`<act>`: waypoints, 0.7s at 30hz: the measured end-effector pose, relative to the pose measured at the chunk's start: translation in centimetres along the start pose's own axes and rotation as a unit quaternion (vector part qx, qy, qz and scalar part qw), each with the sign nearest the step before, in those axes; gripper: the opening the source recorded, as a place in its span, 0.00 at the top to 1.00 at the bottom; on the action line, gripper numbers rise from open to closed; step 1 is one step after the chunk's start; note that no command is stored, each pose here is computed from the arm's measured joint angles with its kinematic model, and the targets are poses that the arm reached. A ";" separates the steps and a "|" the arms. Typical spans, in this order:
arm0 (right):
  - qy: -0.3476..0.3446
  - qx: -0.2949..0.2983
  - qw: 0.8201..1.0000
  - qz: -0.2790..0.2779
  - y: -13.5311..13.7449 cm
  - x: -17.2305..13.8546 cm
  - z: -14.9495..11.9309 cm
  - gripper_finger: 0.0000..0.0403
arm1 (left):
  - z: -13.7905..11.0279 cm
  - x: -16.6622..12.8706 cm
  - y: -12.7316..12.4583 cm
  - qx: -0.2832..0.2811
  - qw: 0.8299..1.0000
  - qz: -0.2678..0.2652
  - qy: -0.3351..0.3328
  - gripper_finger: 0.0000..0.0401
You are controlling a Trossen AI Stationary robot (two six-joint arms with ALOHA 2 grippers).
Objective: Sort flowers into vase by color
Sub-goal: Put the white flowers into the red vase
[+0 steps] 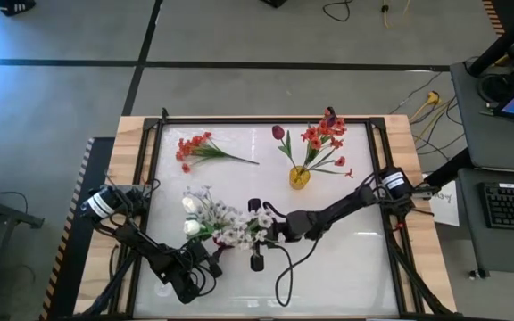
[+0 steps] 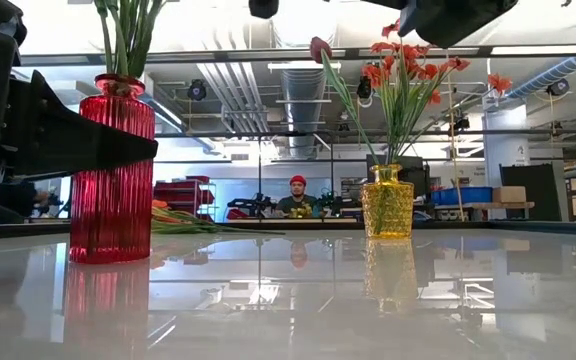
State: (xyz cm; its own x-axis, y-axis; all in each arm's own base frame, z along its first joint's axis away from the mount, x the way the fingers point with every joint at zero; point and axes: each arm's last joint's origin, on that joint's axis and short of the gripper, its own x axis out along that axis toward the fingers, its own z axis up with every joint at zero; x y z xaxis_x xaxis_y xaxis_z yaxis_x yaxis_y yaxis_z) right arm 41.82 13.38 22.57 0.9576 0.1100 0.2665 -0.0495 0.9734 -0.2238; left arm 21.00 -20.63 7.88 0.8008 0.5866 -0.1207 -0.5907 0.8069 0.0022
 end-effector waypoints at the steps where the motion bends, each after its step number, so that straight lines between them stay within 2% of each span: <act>1: 0.002 0.004 1.000 0.000 0.0 0.0 0.0 0.96 | 0.0 0.0 0.0 0.000 1.000 0.000 0.000 0.50; 15: 0.001 0.028 1.000 -0.006 -0.5 0.2 -0.2 0.96 | 0.0 0.0 0.0 0.005 1.000 -0.001 0.002 0.50; 21: 0.002 0.027 1.000 -0.010 -0.2 0.9 -1.7 0.96 | 0.0 0.0 0.0 0.008 1.000 -0.002 0.003 0.50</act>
State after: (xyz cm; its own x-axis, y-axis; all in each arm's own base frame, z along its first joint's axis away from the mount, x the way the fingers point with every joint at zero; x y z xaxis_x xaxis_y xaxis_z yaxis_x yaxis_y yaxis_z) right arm 43.19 12.91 21.31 0.9596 0.0894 0.2666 -0.0454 0.9849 -0.1669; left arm 20.98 -20.62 7.84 0.8022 0.5834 -0.1269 -0.5863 0.8099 0.0178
